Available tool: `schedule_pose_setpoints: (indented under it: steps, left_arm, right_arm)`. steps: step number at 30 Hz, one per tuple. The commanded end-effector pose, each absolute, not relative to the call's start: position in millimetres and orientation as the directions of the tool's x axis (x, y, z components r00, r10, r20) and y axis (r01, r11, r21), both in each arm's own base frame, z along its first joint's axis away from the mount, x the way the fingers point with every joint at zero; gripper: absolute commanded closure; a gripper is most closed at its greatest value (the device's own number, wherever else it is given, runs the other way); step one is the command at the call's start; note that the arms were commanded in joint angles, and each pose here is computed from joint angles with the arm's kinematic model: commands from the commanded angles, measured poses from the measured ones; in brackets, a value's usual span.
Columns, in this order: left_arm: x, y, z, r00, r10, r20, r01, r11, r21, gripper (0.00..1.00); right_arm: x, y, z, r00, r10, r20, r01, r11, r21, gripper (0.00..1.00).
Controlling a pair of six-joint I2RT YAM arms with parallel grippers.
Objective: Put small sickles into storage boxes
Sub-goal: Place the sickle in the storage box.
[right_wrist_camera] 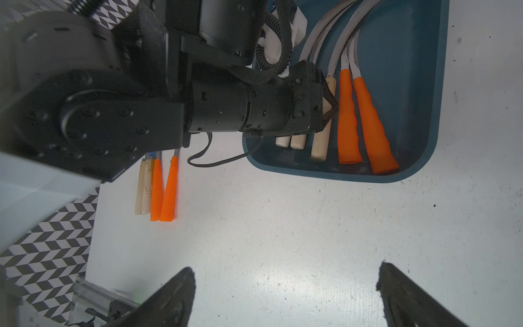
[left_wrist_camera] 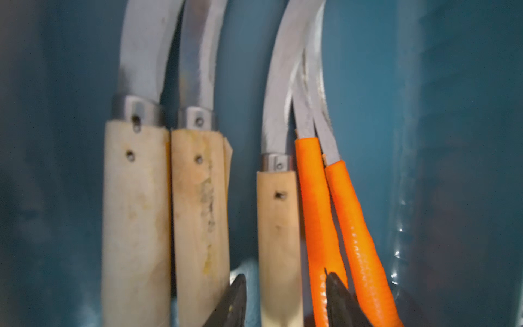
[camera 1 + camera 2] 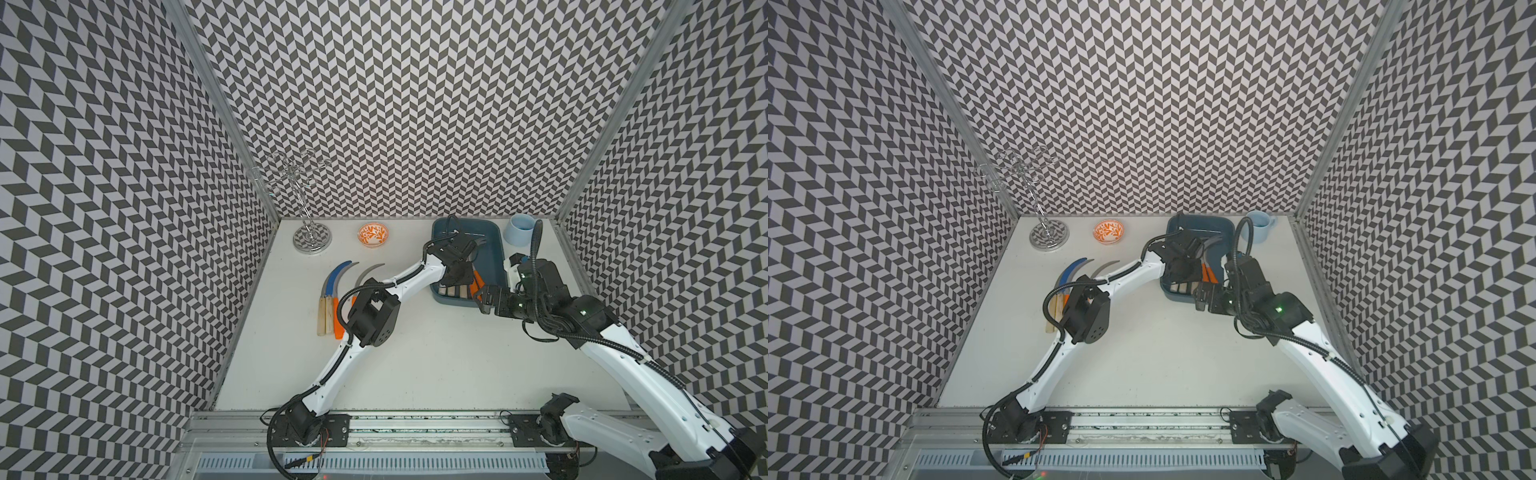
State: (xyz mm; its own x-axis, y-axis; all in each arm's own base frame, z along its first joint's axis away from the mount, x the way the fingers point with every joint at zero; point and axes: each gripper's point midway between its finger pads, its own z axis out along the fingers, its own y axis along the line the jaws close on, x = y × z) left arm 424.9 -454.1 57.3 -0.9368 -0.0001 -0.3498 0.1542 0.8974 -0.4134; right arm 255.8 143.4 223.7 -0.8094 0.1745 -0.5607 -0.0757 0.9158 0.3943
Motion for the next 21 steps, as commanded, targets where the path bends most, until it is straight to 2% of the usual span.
schedule_pose_setpoints:
  steps: [1, 5, 6, 8, 21]
  left_arm:
    - [430, -465, 101, -0.910, -0.022, -0.414, 0.189, 0.867, -0.461, 0.46]
    - [428, -463, 123, -0.904, -0.027, -0.427, 0.198, 0.858, -0.474, 0.34]
    - [427, -461, 130, -0.901, -0.029, -0.433, 0.200, 0.857, -0.475, 0.26]
    - [426, -457, 141, -0.896, -0.032, -0.442, 0.201, 0.859, -0.470, 0.02]
    - [409, -412, 196, -0.871, -0.057, -0.488, 0.189, 0.878, -0.440, 0.00]
  right_arm:
    - [257, 143, 231, -0.791, 0.186, -0.583, -0.088, 0.908, 0.410, 0.00]
    - [256, 149, 234, -0.791, 0.167, -0.588, -0.126, 0.897, 0.424, 0.00]
    - [256, 150, 235, -0.791, 0.163, -0.589, -0.132, 0.895, 0.426, 0.00]
    - [256, 152, 236, -0.791, 0.159, -0.590, -0.143, 0.891, 0.431, 0.00]
    - [253, 171, 256, -0.777, 0.163, -0.608, -0.215, 0.839, 0.500, 0.00]
